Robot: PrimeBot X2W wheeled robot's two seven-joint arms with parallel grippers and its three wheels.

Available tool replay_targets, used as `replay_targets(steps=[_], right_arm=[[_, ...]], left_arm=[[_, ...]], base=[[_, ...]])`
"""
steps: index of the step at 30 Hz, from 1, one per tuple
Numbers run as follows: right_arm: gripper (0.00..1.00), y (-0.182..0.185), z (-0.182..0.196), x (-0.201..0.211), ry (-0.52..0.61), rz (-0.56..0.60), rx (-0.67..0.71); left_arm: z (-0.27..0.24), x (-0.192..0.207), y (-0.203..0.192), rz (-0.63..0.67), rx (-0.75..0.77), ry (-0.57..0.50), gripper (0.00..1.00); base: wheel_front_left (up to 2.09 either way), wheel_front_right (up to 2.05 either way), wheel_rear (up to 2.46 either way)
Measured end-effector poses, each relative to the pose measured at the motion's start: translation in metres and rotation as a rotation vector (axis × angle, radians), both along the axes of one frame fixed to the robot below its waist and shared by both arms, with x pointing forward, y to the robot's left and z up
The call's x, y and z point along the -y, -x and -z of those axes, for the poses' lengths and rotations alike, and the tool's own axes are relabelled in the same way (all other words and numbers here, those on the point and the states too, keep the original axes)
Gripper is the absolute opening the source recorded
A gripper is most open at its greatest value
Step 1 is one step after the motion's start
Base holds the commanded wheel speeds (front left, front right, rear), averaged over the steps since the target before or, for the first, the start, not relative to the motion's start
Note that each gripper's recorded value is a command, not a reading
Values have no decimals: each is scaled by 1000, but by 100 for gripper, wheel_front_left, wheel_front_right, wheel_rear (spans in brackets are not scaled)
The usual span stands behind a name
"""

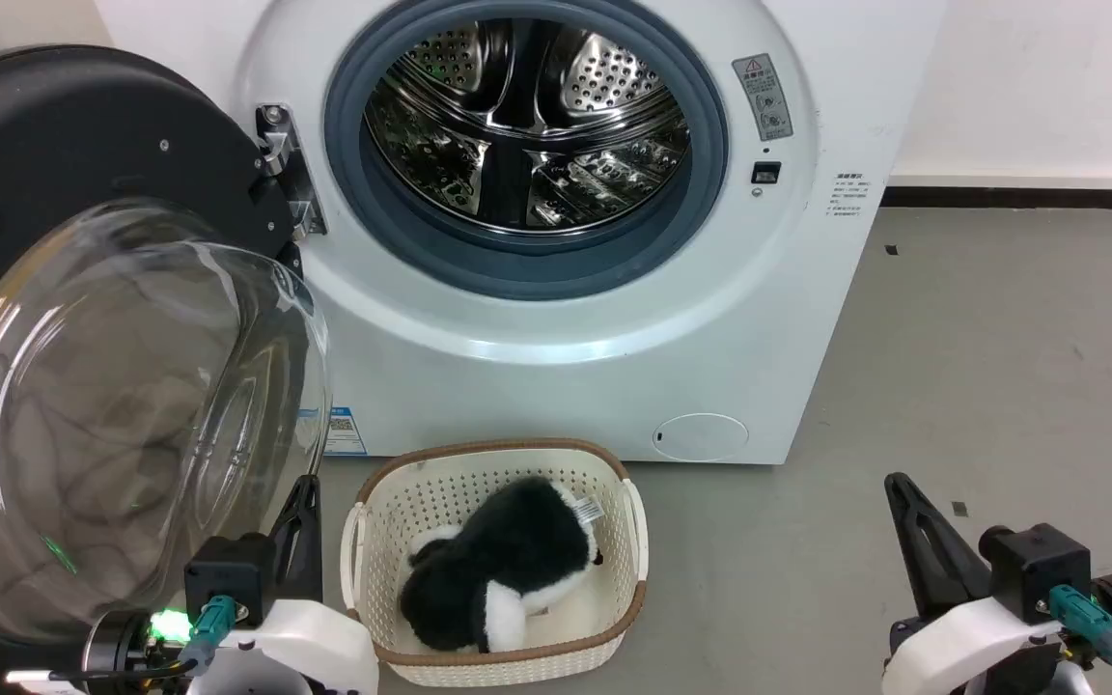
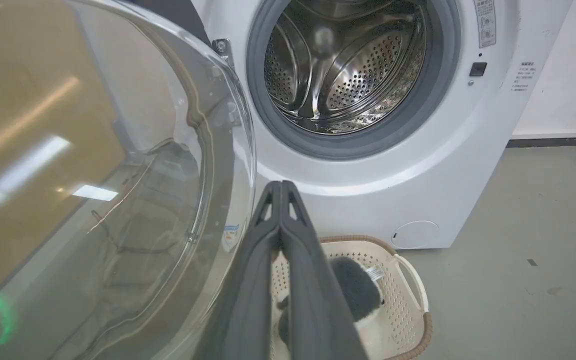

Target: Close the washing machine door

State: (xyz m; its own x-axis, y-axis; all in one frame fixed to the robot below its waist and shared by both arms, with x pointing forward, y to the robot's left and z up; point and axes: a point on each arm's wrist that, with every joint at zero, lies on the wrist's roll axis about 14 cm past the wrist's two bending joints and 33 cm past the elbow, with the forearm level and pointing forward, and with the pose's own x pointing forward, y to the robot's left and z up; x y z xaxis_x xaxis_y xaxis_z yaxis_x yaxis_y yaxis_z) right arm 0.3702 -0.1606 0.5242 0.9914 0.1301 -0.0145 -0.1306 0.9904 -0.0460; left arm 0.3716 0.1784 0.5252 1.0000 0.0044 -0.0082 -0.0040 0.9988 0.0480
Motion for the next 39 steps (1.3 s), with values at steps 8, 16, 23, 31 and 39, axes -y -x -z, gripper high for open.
replay_targets(steps=[8,16,23,31,39], right_arm=[[0,0,0,0,0,0,0],[0,0,0,0,0,0,0],[0,0,0,0,0,0,0],[100,0,0,0,-3,0,-1],[100,-1,-2,-1,-23,-3,13]], left_arm=[[0,0,0,0,0,0,0],[0,0,0,0,0,0,0],[0,0,0,0,0,0,0],[0,0,0,-2,-1,0,100],[-3,0,0,-16,18,-1,97]], base=[[0,0,0],[0,0,0],[0,0,0],[0,0,0],[0,0,0]])
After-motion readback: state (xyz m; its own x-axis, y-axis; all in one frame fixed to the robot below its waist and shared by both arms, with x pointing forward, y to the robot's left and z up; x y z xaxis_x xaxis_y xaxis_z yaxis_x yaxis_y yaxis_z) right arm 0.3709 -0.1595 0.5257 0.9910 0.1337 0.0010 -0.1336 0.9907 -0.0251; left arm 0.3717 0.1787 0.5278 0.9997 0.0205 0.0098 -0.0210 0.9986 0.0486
